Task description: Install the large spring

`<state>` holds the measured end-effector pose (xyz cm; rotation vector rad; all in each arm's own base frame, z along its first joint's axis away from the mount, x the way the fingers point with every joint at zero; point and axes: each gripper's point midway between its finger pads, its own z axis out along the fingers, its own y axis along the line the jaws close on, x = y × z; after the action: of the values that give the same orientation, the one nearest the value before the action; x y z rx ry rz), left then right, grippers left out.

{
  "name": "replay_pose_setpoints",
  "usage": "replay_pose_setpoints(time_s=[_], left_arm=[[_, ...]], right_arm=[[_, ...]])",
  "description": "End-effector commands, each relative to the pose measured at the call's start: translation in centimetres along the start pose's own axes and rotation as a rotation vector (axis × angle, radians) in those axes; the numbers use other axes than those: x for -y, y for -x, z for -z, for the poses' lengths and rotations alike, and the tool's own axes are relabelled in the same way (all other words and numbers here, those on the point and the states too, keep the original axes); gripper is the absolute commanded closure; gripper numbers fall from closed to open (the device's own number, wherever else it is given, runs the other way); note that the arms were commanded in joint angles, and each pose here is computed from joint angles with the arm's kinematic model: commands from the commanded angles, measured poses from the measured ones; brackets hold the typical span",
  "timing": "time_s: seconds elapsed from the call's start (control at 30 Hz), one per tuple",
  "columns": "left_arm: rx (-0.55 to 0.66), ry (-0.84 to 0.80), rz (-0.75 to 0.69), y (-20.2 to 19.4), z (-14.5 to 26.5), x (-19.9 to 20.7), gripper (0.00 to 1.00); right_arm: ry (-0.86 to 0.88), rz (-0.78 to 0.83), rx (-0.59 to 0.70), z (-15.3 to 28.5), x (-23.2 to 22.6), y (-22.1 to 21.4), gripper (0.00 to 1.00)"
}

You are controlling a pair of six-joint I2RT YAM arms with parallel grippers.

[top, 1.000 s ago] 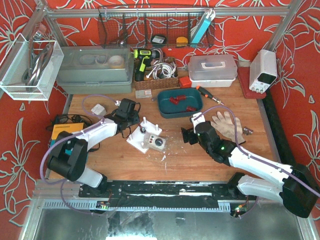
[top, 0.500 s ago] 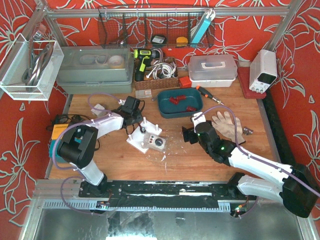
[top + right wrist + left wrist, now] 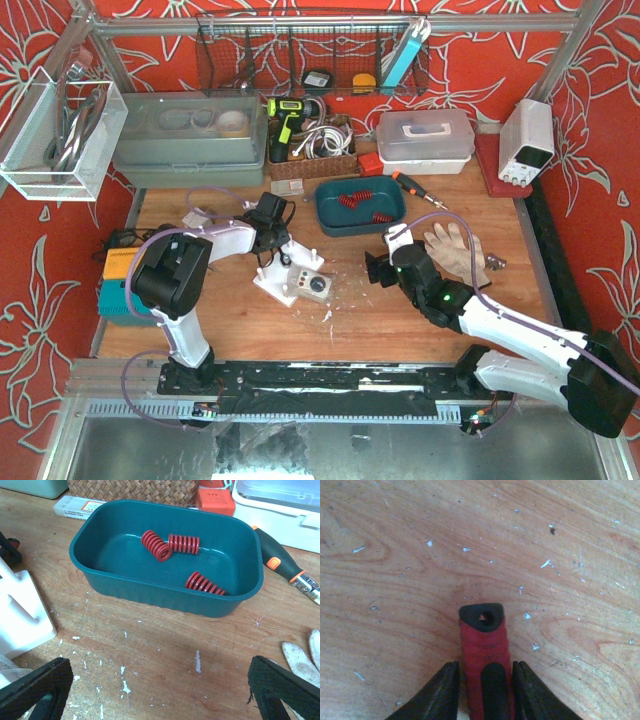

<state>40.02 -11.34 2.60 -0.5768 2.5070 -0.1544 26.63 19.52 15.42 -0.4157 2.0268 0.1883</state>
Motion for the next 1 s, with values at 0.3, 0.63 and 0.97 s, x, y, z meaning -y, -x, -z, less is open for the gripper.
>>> replay_pose_setpoints(time_s=[0.3,0.63,0.97], left_arm=[[0.0,-0.001,0.007,0.3,0.9,0.0,0.89],[0.107,-0.089,-0.003,3.4,4.7,1.7,1.0],[0.292,-0.144,-0.15,9.5,8.1,4.5,1.0]], right_arm=[[-0.043,0.026,-0.016,-0.3,0.3,-0.4,0.03],[-0.05,0.023,-0.01,-0.2,0.5,-0.3,0.04],[-0.058,0.018,0.0,0.1,0.8,-0.2,0.04]])
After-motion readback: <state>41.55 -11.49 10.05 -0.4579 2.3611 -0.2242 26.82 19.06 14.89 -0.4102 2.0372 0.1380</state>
